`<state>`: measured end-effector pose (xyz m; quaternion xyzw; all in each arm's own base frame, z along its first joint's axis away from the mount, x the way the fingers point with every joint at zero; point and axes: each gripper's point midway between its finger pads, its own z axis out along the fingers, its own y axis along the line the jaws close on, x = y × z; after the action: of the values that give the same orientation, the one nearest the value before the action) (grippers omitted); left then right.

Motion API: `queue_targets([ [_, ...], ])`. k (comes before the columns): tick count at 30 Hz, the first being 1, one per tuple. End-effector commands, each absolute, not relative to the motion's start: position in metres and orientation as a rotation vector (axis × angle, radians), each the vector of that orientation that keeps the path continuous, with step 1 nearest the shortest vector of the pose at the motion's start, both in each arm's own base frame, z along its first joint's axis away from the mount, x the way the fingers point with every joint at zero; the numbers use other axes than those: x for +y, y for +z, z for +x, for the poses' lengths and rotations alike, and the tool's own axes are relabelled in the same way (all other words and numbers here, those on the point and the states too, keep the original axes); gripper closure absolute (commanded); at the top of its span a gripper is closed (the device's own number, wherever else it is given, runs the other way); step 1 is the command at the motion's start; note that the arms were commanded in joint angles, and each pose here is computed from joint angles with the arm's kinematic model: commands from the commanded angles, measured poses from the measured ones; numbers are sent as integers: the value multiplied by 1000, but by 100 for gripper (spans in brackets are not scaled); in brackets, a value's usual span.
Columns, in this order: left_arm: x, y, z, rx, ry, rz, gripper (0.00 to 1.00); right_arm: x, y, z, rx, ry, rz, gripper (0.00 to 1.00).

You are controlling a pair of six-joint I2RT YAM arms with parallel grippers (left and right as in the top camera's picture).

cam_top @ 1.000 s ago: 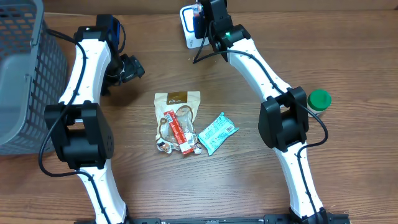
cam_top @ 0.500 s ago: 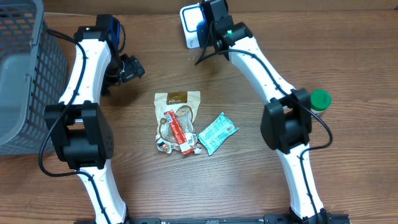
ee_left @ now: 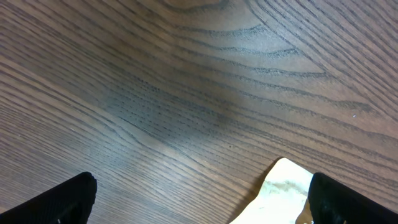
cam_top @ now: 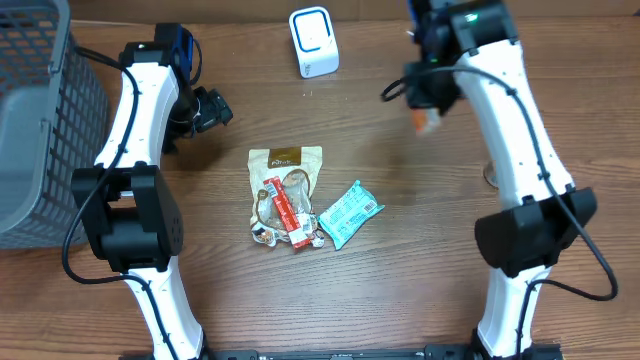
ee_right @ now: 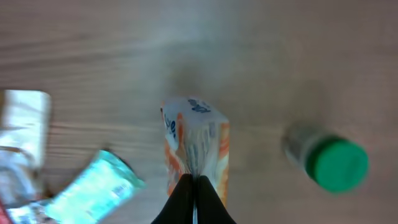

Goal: Scan the item barcode
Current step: 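Carry the Kleenex pack right and release it beside the jar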

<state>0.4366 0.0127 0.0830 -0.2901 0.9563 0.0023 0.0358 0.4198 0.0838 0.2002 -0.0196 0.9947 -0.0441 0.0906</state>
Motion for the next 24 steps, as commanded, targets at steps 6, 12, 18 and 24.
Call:
queue_targets([
  [6, 11, 94, 441, 2915, 8, -853, 0, 8, 167, 412, 3085, -204, 200, 73],
  [12, 11, 94, 441, 2915, 8, -855, 0, -5, 159, 407, 3115, -183, 260, 32],
  [18, 11, 94, 441, 2915, 8, -855, 0, 46, 158, 396, 3181, 186, 211, 34],
  [24, 11, 94, 441, 2915, 8, -855, 0, 104, 149, 376, 3256, 412, 98, 36],
])
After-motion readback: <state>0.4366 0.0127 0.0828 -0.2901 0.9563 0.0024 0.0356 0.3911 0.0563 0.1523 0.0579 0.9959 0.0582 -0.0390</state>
